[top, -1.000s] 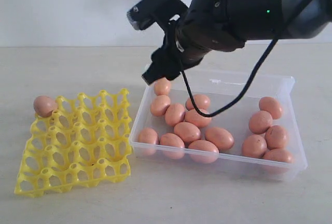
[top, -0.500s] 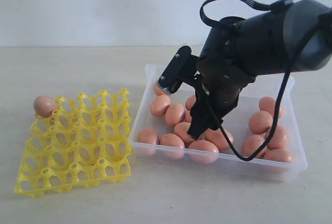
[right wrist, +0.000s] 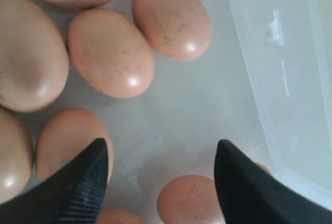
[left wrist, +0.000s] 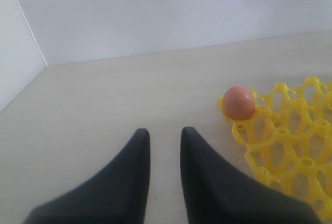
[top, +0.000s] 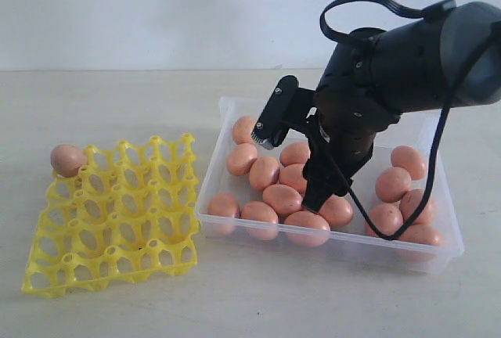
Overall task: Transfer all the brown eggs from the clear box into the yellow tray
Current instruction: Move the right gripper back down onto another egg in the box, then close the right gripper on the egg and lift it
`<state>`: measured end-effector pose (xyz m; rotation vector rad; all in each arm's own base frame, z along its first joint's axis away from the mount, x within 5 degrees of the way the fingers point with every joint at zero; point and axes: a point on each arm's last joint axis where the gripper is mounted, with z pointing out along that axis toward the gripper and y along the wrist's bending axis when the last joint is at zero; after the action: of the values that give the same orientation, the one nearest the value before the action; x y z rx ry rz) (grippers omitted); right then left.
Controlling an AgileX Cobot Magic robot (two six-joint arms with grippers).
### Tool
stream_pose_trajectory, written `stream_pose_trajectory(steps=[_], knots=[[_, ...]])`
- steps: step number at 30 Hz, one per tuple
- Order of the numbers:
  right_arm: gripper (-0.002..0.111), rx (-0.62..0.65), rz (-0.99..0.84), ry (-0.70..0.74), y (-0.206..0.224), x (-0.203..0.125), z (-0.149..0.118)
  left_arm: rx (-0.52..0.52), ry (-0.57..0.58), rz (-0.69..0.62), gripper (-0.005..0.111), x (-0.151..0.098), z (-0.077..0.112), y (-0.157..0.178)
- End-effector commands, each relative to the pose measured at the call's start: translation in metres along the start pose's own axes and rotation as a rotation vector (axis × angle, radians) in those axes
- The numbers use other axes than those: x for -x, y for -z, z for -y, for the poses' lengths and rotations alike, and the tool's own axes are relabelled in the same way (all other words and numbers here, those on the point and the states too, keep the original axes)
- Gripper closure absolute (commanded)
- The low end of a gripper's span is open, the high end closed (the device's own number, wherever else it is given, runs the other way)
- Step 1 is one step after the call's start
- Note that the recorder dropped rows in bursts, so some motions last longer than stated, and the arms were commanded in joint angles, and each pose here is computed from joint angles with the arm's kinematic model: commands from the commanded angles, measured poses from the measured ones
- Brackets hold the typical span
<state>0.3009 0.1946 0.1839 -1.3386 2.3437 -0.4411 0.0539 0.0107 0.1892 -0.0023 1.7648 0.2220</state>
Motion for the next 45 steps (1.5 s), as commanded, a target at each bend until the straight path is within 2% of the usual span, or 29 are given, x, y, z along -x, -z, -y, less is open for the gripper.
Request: stream_pose_trajectory(steps=[1,13,23,40,42,45], knots=[[0.05,0.045,-0.038,-0.058,0.001,-0.005,-0.002,0.001,0.004,0.0,0.085,-0.001,0.0,0.0],[0.05,0.117,-0.053,-0.136,0.0,-0.005,-0.009,0.001,0.004,0.0,0.085,-0.001,0.0,0.0],[0.05,0.181,-0.118,-0.084,-0.028,-0.007,-0.025,0.001,0.004,0.0,0.085,-0.001,0.0,0.0],[0.051,0.195,-0.153,-0.065,-0.039,-0.009,-0.031,0.001,0.004,0.0,0.085,-0.001,0.0,0.0],[0.059,0.195,-0.163,-0.064,-0.039,-0.01,-0.031,0.001,0.004,0.0,0.085,-0.001,0.0,0.0],[0.09,0.195,-0.174,-0.061,-0.039,-0.011,-0.031,0.001,0.004,0.0,0.085,-0.001,0.0,0.0]])
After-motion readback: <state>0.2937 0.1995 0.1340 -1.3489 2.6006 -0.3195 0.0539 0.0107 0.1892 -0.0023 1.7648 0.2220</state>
